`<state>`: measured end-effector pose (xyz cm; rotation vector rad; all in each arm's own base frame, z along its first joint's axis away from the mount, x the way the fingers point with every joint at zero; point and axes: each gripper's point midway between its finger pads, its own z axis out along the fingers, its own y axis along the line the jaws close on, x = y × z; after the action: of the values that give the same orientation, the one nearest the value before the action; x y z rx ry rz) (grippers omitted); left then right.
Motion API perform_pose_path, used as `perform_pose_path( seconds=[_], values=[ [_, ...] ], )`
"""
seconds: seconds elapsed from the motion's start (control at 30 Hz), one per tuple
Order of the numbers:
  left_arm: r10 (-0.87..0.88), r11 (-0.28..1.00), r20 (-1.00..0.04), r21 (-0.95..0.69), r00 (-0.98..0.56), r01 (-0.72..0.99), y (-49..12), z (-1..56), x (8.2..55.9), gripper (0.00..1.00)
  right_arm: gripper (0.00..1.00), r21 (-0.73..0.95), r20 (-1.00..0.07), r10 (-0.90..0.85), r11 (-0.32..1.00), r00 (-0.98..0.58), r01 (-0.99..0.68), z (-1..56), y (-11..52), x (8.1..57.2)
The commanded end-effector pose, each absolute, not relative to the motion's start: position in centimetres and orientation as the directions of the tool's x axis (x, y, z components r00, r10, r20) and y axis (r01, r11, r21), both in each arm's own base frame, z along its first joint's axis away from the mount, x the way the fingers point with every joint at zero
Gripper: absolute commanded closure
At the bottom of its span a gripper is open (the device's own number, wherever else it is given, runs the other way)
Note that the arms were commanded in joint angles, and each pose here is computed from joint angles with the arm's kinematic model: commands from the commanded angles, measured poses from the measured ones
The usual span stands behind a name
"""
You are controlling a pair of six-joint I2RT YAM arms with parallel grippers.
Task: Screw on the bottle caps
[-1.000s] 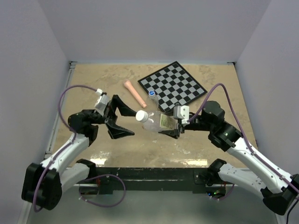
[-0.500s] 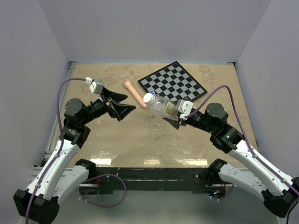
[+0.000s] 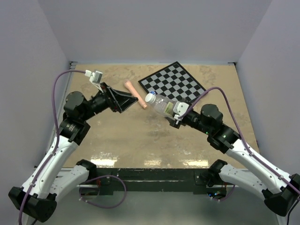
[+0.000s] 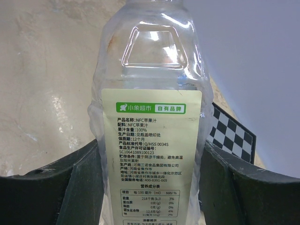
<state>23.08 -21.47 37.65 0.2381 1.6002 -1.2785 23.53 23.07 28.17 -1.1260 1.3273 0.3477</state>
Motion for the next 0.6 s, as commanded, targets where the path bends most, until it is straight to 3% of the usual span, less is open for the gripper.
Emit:
perform_pose_path(
  seconds=[0.0, 0.3, 0.57],
  values=[
    [-0.443, 0.418, -0.759, -0.645, -0.476, 0.640, -23.0, 39.0, 23.5, 0.23, 1.00, -0.478, -0.867, -0.391, 0.480, 0.308, -0.736, 28.5, 23.5, 24.1],
    [-0.400, 0.469, -0.748, -0.663, -0.530, 0.583, -24.8, 36.5, 24.9, 0.24, 1.00, -0.491, -0.850, -0.448, 0.481, 0.278, -0.726, 26.9, 23.8, 24.4],
    [-0.388, 0.436, -0.746, -0.666, -0.542, 0.605, -26.5, 36.0, 24.9, 0.32, 1.00, -0.496, -0.843, -0.465, 0.479, 0.270, -0.724, 26.4, 23.9, 24.4]
  ],
)
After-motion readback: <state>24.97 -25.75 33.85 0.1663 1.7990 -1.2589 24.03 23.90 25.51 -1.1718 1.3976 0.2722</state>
